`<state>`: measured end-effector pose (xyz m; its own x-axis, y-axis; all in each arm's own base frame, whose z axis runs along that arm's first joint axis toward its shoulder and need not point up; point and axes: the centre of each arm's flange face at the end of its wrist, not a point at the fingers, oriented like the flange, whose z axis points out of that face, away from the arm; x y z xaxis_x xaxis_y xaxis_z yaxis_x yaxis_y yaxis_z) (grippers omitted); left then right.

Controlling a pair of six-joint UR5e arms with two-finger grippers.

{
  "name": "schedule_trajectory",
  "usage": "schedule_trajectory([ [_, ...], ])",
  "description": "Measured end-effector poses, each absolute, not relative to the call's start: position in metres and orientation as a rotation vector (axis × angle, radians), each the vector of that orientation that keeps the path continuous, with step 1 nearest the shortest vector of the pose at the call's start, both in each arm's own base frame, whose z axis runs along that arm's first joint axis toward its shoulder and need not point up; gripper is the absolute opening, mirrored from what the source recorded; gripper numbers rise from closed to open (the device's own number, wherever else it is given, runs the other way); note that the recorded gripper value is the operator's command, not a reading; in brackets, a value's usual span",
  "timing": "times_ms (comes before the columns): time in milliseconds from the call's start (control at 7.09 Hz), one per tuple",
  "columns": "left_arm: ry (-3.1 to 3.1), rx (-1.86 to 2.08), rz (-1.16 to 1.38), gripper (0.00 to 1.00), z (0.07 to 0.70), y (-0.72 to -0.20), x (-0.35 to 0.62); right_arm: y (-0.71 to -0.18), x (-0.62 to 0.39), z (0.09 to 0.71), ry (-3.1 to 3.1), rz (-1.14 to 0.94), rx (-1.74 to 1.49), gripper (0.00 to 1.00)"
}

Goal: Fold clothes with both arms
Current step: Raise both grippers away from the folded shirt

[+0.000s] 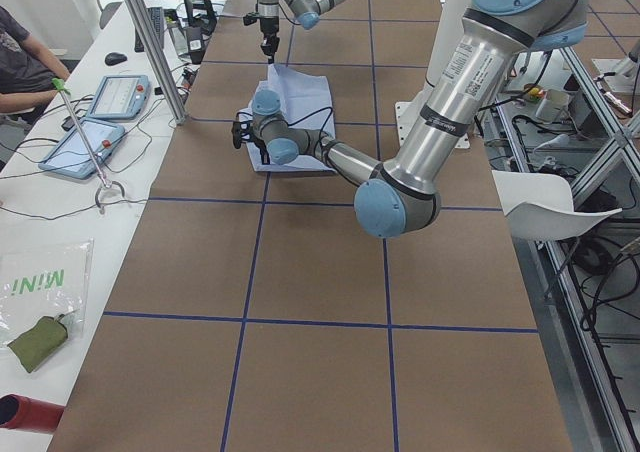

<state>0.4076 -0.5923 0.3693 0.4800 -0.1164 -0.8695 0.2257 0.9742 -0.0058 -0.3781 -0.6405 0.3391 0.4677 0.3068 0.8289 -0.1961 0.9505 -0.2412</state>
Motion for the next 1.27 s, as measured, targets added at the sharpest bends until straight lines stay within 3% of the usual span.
schedule_trajectory([
  [282, 1.05, 0.118, -0.206, 0.0, 0.376, -0.595, 0.408, -0.641, -0.38, 0.343, -1.034, 0.311, -0.123, 0.0],
  [423, 1.05, 0.119, -0.205, 0.19, 0.376, -0.595, 0.408, -0.641, -0.381, 0.344, -1.033, 0.311, -0.124, 0.25],
  [564, 1.049, 0.12, -0.206, 0.95, 0.377, -0.595, 0.408, -0.641, -0.381, 0.344, -1.033, 0.31, -0.125, 0.99],
  [705, 1.05, 0.122, -0.208, 0.99, 0.377, -0.596, 0.406, -0.641, -0.383, 0.344, -1.032, 0.31, -0.123, 1.0],
  [1269, 1.074, 0.111, -0.25, 0.99, 0.374, -0.621, 0.354, -0.635, -0.387, 0.348, -1.035, 0.305, -0.113, 1.0],
])
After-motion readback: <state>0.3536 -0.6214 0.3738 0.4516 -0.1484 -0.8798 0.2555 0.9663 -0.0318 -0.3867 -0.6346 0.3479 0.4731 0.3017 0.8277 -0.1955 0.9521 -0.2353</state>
